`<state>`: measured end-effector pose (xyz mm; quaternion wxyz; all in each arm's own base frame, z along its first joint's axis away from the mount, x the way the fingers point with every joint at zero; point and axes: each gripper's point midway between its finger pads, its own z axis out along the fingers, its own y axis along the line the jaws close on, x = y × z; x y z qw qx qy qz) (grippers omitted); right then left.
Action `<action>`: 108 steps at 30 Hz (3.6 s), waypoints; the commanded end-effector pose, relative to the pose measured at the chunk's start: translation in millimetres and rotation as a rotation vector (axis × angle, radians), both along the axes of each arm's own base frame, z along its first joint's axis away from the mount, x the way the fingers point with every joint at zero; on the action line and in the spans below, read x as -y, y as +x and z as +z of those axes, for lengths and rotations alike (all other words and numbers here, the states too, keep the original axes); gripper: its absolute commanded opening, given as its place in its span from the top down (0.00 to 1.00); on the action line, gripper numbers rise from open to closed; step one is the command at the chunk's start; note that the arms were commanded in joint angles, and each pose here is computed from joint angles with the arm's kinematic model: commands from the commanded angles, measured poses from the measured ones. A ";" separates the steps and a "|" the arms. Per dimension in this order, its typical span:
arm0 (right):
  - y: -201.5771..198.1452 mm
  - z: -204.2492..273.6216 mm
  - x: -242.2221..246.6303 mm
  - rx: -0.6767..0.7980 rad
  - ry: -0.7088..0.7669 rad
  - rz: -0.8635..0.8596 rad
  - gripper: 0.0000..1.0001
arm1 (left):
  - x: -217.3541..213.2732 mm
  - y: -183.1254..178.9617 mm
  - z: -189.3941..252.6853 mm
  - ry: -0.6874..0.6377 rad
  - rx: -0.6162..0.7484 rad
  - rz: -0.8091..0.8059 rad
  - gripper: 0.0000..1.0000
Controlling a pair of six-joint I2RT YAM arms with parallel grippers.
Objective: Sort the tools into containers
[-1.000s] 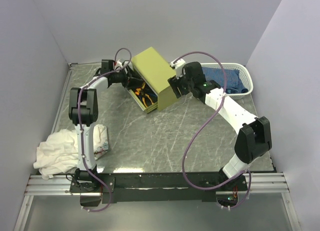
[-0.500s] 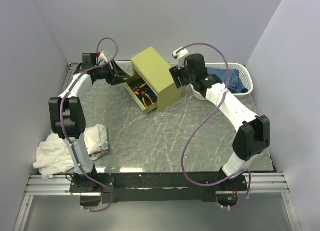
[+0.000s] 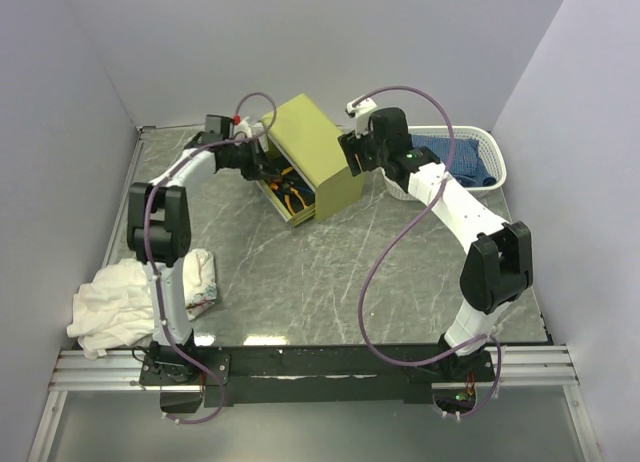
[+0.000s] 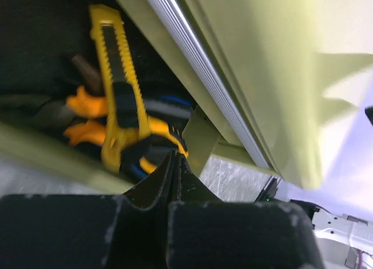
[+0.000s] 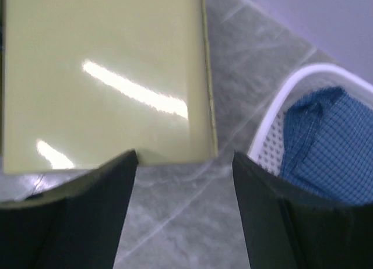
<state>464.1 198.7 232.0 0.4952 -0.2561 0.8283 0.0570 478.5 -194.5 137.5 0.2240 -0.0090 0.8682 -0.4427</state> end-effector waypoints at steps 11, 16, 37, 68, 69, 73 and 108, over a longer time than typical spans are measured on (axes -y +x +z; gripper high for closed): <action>-12.6 -2.0 9.1 0.007 -0.015 0.004 0.25 | 9.6 -6.3 -57.9 0.274 -0.064 0.022 0.99; -8.3 -1.1 7.0 0.012 -0.014 0.006 0.25 | -6.8 -35.4 -57.9 0.350 -0.107 0.027 0.99; 49.3 27.9 36.2 0.083 0.113 -0.182 0.32 | -85.6 7.0 29.4 0.177 0.057 0.280 0.99; 84.5 -47.9 -38.0 -0.291 0.479 0.255 0.49 | 22.7 11.0 -15.8 -0.254 0.033 -0.042 0.99; 79.6 -52.2 -39.8 -0.318 0.493 0.254 0.49 | 26.7 10.5 -20.1 -0.297 -0.017 -0.030 0.99; 71.2 -56.5 -41.2 -0.349 0.512 0.258 0.49 | 48.2 25.5 -17.5 -0.334 0.017 -0.068 0.99; -16.1 13.3 127.0 0.036 0.111 -0.465 0.00 | -154.2 -6.7 51.6 0.589 0.382 0.402 0.04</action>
